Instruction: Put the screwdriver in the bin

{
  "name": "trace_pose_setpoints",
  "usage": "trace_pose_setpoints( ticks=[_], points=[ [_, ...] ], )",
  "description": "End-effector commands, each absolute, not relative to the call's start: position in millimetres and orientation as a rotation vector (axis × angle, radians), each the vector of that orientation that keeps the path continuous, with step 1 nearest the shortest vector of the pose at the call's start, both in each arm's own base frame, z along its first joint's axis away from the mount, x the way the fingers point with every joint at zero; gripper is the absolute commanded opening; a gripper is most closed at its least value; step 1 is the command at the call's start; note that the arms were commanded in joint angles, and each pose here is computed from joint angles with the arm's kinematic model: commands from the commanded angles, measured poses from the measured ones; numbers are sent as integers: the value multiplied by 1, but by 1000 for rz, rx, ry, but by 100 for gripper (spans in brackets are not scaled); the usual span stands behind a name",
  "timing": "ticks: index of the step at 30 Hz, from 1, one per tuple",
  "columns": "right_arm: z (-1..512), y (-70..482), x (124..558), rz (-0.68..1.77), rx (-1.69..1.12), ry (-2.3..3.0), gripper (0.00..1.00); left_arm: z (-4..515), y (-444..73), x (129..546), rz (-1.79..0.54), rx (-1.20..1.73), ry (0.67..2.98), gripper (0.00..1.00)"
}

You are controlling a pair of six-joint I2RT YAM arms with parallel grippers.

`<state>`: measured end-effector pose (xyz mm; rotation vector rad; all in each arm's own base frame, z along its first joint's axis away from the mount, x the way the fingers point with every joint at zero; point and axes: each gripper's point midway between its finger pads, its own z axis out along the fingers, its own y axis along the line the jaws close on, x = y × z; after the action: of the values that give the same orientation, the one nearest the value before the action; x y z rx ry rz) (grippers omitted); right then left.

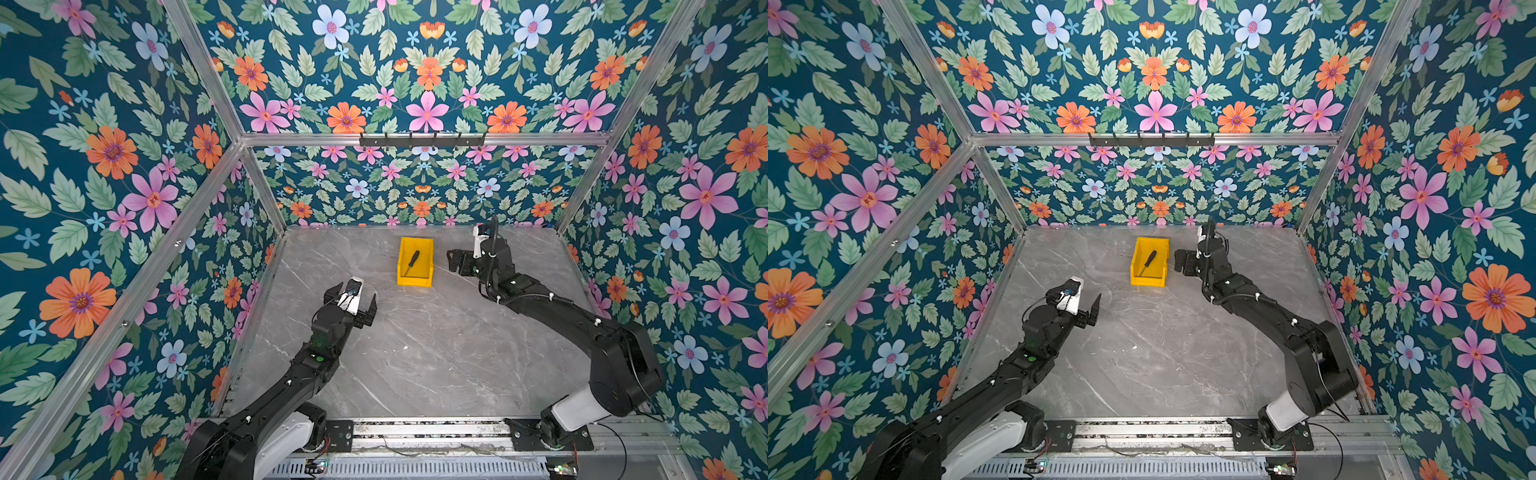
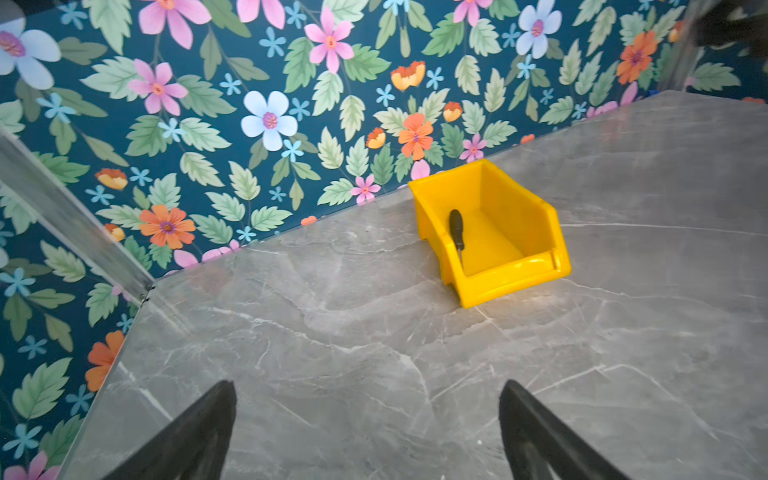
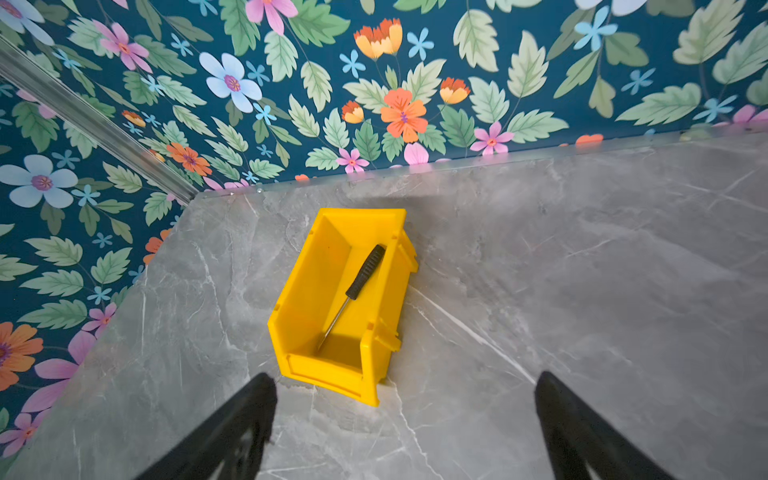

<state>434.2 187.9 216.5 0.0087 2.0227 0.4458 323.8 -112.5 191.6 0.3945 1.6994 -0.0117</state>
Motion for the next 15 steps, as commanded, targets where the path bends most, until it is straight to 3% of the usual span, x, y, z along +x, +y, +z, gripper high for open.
trace_pose_setpoints(
  ticks=[1, 8, 15],
  points=[
    [217, 170, 425, 381, -37, 1965, 99, 199, -96, 330, 4, 307, 1667, 100],
    [204, 108, 394, 131, -109, 1901, 99, 186, -46, 334, 23, 94, 1670, 100],
    [169, 29, 368, -90, -12, 1914, 99, 164, -15, 338, 102, 16, 1691, 100]
  ],
)
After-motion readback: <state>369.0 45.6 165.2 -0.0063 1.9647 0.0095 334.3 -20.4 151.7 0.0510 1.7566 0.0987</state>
